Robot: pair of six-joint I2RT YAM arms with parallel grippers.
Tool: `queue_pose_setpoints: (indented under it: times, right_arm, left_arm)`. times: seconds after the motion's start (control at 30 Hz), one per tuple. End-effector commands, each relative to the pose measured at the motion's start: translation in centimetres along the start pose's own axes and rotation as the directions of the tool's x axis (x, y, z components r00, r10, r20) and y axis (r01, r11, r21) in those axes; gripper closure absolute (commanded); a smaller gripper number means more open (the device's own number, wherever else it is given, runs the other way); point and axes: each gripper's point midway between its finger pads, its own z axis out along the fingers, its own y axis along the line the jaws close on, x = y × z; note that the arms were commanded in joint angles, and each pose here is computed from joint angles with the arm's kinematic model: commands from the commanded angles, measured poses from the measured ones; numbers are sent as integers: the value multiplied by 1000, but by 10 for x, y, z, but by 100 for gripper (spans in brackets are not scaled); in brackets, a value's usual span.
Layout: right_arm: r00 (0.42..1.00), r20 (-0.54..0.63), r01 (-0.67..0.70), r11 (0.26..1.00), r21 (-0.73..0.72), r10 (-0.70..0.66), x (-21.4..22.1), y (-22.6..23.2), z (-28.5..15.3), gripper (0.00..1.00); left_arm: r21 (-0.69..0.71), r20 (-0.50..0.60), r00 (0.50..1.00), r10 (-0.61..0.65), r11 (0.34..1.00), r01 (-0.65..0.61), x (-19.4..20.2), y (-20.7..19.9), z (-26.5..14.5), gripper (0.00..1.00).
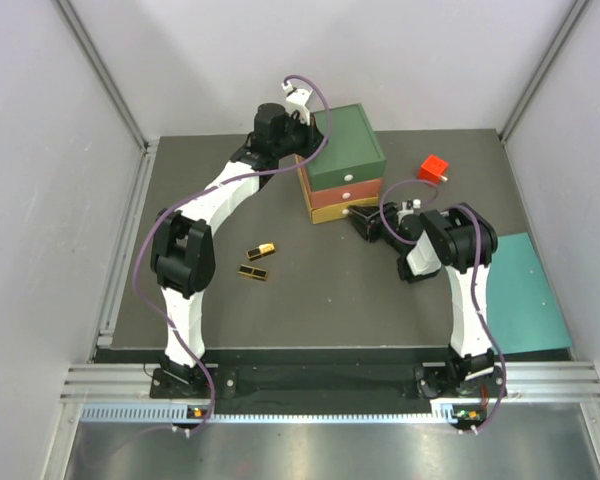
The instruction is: Organize the makeup
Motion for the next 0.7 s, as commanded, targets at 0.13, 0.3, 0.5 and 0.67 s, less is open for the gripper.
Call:
queue_pose_setpoints:
  times: [0.13, 0.3, 0.5, 0.67]
  right_arm:
    - [1000, 12, -21, 999, -43, 22, 1, 4, 8, 61]
    - [1000, -4, -8, 999, -38, 8, 7, 5, 13, 61]
    - [1000, -6, -11, 1000, -25, 11, 12, 2, 15, 64]
    - [1000, 7, -16, 1000, -14, 16, 12, -2, 12, 68]
  left_arm:
    - [-181, -475, 863, -174, 979, 98, 170, 42, -29, 100]
    - [-179, -474, 864, -171, 979, 95, 170, 42, -29, 100]
    - [-179, -473, 864, -170, 979, 95, 169, 42, -30, 100]
    - [-178, -475, 864, -169, 979, 94, 169, 42, -30, 100]
